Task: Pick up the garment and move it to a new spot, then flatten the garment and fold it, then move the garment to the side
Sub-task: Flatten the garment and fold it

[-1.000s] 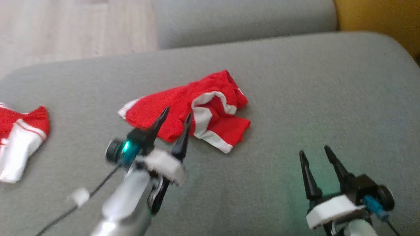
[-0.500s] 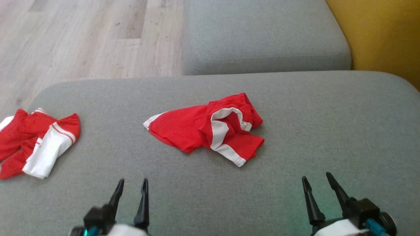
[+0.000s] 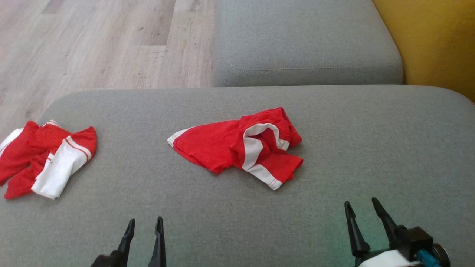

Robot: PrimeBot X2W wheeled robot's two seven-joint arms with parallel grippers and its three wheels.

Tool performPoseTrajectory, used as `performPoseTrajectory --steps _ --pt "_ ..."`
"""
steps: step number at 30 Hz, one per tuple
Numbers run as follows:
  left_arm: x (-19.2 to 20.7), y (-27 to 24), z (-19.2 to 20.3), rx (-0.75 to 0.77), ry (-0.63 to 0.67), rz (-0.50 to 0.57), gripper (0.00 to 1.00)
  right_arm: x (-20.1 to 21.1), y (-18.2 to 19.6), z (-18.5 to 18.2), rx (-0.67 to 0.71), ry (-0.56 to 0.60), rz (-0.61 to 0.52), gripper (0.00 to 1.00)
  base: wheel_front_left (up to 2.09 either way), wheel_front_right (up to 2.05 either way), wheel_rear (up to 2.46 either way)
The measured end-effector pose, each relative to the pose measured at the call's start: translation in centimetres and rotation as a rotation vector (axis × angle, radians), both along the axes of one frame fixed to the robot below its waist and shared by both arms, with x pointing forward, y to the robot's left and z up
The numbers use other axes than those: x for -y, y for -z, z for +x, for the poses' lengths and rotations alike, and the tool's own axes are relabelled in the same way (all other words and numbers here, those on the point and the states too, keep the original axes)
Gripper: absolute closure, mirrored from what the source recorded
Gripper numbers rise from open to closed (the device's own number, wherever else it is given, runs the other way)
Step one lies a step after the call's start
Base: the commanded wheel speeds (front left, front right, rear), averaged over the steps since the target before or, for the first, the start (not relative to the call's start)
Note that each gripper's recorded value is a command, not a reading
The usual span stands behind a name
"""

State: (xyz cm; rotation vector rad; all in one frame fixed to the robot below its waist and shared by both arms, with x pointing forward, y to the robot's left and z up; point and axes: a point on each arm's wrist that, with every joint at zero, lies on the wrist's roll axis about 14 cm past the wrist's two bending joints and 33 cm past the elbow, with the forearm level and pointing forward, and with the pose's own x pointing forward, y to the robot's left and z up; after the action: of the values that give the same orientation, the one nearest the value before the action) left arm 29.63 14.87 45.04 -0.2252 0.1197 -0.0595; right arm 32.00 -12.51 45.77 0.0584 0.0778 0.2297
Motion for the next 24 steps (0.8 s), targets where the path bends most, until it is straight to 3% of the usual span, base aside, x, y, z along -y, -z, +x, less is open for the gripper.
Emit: performPoseTrajectory --steps 24 --pt "-0.55 0.33 -0.15 -0.008 -0.013 0.016 0.00 -0.46 0.46 0.63 -0.018 -0.015 0.000 0.00 0.00 0.00 0.00"
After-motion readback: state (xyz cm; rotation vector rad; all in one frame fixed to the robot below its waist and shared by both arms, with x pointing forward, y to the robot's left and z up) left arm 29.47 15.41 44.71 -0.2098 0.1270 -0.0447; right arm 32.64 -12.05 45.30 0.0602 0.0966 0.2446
